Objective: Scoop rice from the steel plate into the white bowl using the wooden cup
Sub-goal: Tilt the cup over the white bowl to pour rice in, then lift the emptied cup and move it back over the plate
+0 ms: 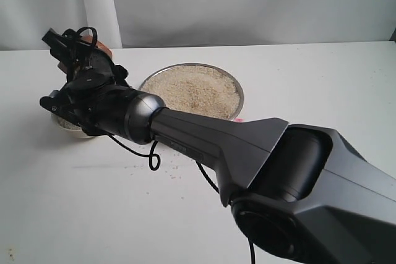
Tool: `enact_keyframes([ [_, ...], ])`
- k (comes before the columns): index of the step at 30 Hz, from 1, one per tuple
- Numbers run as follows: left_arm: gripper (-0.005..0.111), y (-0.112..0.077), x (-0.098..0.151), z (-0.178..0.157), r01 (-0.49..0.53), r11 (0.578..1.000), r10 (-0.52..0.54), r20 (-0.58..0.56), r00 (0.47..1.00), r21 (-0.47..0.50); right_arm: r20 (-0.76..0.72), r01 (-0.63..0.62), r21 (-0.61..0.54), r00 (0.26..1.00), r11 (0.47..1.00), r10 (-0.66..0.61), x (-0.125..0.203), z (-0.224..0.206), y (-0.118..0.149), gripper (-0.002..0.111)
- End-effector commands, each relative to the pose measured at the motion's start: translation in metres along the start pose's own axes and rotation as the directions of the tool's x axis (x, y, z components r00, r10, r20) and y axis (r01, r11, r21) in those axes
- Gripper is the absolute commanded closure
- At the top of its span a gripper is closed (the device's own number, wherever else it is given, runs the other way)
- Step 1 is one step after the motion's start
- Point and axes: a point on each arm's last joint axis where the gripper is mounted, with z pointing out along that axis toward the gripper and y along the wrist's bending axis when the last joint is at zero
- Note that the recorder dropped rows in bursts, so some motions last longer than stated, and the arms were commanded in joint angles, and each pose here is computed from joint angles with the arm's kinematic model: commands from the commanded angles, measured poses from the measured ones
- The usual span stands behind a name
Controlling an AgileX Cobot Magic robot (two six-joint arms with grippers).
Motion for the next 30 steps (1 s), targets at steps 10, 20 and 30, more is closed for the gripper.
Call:
enact_keyframes([
  [10, 0.107, 0.0, 0.0, 0.0, 0.006, 1.0, -0.006, 0.0, 1.0, 0.006, 0.018, -0.081, 0.042, 0.997, 0.996, 0.08, 0.007, -0.007, -0.016, 0.108],
  [20, 0.107, 0.0, 0.0, 0.0, 0.006, 1.0, -0.006, 0.0, 1.0, 0.006, 0.098, -0.576, -0.039, 0.811, 0.816, 0.577, 0.047, -0.038, -0.058, 0.108],
  [30, 0.107, 0.0, 0.0, 0.0, 0.006, 1.0, -0.006, 0.0, 1.0, 0.006, -0.085, -0.793, -0.47, 0.479, 0.389, 0.874, 0.127, -0.064, -0.046, 0.108],
])
